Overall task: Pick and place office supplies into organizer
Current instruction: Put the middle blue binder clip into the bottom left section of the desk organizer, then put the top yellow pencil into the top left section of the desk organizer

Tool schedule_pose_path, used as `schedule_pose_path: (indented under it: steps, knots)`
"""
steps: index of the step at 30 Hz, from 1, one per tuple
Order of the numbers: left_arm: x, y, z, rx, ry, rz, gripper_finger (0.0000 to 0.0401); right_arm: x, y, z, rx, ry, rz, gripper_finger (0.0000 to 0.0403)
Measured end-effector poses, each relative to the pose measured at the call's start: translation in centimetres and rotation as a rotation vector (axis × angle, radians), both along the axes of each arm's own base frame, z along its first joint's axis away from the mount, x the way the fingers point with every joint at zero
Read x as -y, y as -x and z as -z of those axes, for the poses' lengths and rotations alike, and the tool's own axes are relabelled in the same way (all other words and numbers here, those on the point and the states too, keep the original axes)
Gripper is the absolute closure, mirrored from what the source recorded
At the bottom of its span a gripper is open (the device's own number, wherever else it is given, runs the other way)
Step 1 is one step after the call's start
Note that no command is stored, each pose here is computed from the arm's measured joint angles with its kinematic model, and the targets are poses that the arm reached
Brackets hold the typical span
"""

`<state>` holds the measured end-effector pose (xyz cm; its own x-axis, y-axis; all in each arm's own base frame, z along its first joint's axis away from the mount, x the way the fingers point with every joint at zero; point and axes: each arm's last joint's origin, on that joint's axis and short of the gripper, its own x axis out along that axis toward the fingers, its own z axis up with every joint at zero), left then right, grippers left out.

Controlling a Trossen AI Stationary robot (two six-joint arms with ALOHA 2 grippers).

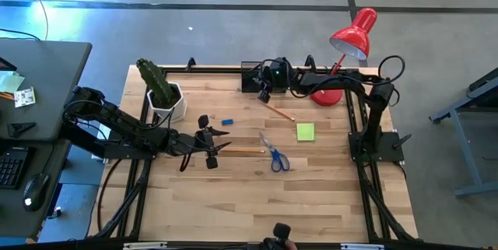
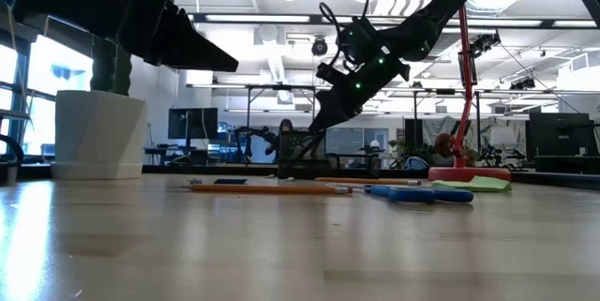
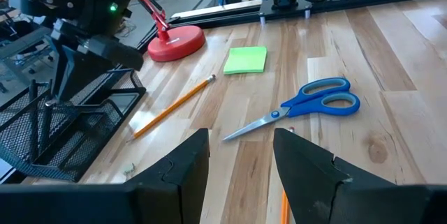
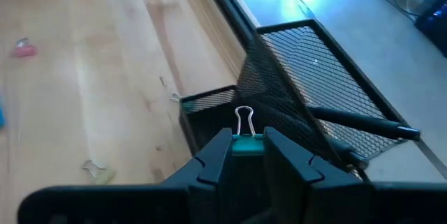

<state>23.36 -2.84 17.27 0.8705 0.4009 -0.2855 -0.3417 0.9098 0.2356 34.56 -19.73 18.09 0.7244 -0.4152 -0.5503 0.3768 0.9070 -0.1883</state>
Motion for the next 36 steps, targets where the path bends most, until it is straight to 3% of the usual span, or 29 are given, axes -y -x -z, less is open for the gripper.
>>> schedule_pose_path:
  steps: [15, 20, 24, 30, 36]
  knots:
    - [0.0, 0.0, 0.0, 0.0, 0.0, 0.0, 0.0251, 0.0, 0.0, 0.0, -0.005, 0.007, 0.027, 0.027]
    - [0.0, 0.0, 0.0, 0.0, 0.0, 0.0, 0.0251, -1.0, -0.5, 0.0, 0.043, -0.082, -0.15, 0.0261]
    - [0.0, 0.0, 0.0, 0.0, 0.0, 0.0, 0.0251, -2.5, -1.2, 0.0, 0.046, -0.071, -0.301, 0.0264]
    - [0.0, 0.0, -0.1, 0.007, 0.002, 0.0, 0.0251, -3.2, -2.0, 1.1, 0.068, -0.109, -0.42, 0.0277]
    - [0.0, 0.0, -0.1, 0.01, 0.002, 0.0, 0.0251, -2.0, -2.5, 3.1, 0.017, -0.161, -0.442, 0.0273]
